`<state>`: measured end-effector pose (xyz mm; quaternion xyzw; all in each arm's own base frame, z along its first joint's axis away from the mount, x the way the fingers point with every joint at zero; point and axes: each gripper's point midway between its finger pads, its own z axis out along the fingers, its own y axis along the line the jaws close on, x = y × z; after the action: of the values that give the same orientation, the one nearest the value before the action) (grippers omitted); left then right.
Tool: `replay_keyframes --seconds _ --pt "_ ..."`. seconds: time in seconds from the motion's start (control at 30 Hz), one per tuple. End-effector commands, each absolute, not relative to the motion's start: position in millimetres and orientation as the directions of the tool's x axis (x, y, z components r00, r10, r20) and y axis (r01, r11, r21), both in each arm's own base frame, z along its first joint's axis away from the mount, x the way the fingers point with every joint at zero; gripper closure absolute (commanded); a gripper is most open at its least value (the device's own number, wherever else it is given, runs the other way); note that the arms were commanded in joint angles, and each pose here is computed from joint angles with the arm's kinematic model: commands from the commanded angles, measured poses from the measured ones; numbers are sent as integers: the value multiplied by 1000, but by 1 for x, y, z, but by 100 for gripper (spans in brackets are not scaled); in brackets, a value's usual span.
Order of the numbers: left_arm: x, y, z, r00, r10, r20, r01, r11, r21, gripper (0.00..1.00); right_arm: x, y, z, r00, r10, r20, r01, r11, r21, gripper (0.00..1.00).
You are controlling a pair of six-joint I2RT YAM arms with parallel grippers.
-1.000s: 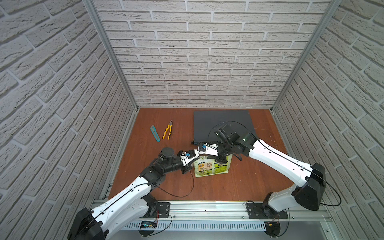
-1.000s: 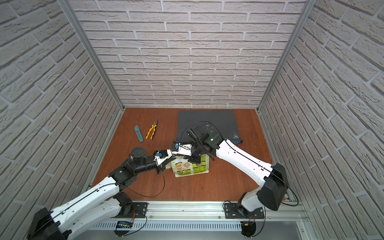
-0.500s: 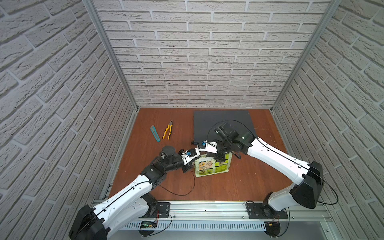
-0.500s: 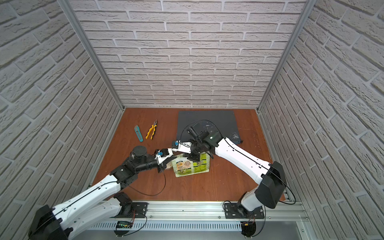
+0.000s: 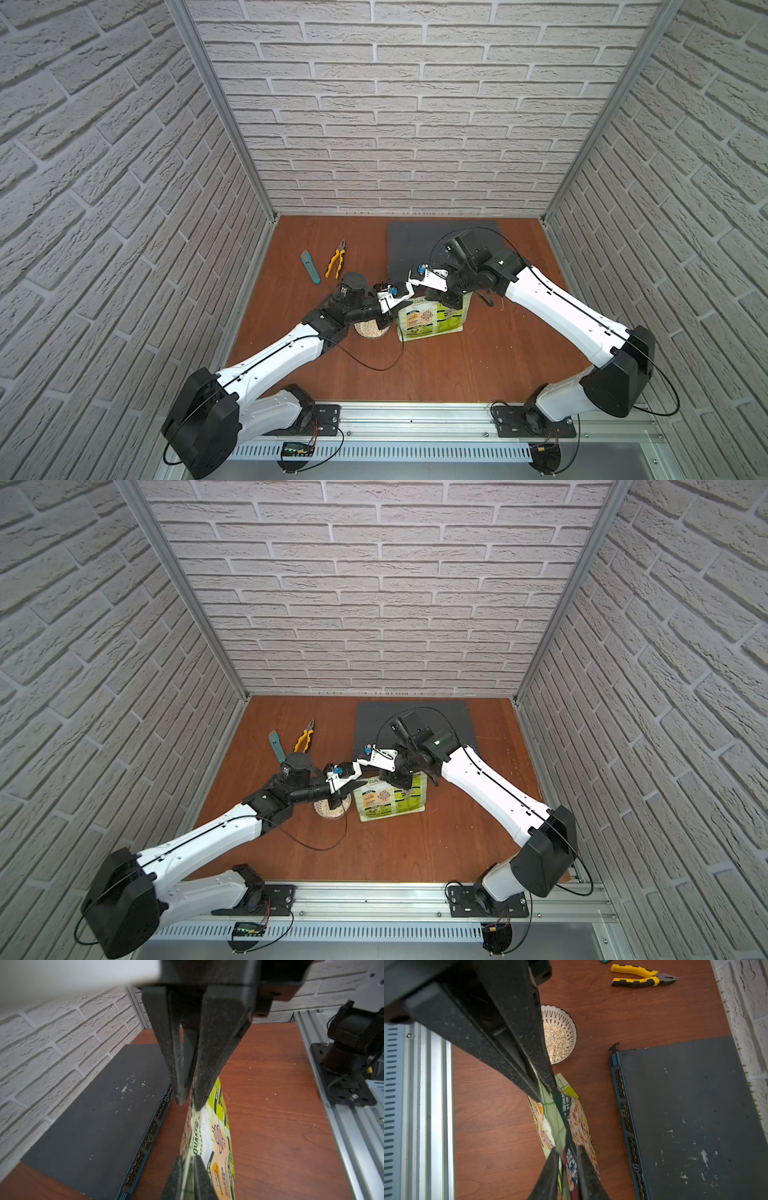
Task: Pour the oats into the breakfast bowl
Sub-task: Close the oats bag at the center of the board, then reset both arms
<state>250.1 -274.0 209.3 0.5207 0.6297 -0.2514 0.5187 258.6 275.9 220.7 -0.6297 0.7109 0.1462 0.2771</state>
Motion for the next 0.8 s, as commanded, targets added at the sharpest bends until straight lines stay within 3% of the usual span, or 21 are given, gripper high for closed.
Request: replay_keyframes --seconds 0.0,0.17,0.4,0.47,0.5,0.57,0.67,0.77 --pt "252 -277 236 150 343 -927 908 323 266 71 260 270 249 -47 -776 -629 -960 208 -186 70" --pt "245 -263 244 147 337 -930 892 361 272 52 265 243 274 -84 -747 -660 -927 302 -224 54" --pt "256 -209 250 87 313 -946 730 626 274 35 301 165 328 -274 -528 -804 -690 690 -219 36" --pt "268 -184 251 35 294 -955 625 739 250 33 311 138 325 -336 -453 -826 -573 794 -203 29" --pt "275 -168 251 7 284 -959 557 795 239 30 315 125 323 -367 -412 -834 -509 840 -191 16" --pt "291 -126 246 -76 251 -965 364 908 208 16 321 97 310 -426 -321 -846 -371 915 -160 0" --pt "304 -68 236 -188 172 -967 96 983 156 2 321 76 279 -462 -226 -858 -256 960 -115 0" --pt "305 -21 228 -244 85 -966 -117 986 117 2 324 56 248 -460 -145 -876 -142 986 -89 0"
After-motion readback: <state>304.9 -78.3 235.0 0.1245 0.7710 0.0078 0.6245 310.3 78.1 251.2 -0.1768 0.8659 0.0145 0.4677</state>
